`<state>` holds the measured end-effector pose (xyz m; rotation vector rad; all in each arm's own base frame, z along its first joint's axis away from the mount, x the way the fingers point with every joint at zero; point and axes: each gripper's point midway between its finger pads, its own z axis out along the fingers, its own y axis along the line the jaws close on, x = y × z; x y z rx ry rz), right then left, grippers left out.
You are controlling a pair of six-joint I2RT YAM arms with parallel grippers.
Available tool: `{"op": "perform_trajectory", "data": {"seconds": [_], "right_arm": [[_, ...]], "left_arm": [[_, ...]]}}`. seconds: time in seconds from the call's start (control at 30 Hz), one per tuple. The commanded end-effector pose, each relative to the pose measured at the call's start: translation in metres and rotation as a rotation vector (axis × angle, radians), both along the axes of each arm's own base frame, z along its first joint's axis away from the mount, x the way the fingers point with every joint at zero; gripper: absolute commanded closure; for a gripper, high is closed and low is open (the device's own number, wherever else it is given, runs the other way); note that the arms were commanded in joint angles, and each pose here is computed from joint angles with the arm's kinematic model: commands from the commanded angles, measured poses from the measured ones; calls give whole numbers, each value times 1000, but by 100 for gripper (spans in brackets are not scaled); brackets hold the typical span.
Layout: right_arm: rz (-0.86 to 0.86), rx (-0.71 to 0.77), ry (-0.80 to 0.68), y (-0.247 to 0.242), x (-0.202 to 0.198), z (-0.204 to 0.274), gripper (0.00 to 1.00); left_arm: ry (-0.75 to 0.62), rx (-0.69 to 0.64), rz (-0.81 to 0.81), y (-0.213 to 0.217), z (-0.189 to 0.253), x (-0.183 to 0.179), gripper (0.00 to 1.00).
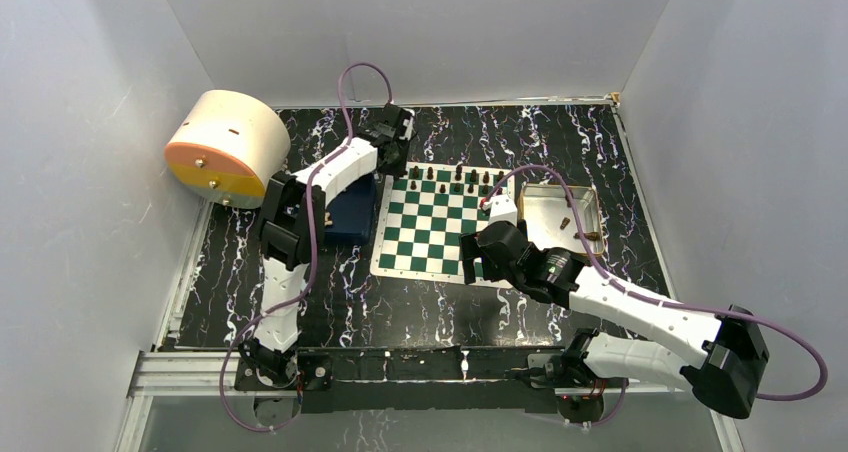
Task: Set up the chess pieces on the board
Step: Place the chess piece on the chessboard.
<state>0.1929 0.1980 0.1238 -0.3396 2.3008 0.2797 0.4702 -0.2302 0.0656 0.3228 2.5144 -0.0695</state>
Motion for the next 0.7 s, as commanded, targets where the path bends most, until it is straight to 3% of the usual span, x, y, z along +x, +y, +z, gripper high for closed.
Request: {"op": "perform_trajectory", "data": {"seconds": [0.0, 0.67], "right_arm": [[-13, 37, -41, 9, 8, 19, 1], [-19, 13, -50, 6, 11, 17, 1]], "left_arm": [[-67, -33, -2, -1, 22, 20, 92], [-62, -50, -35, -14, 2, 41, 92]]}}
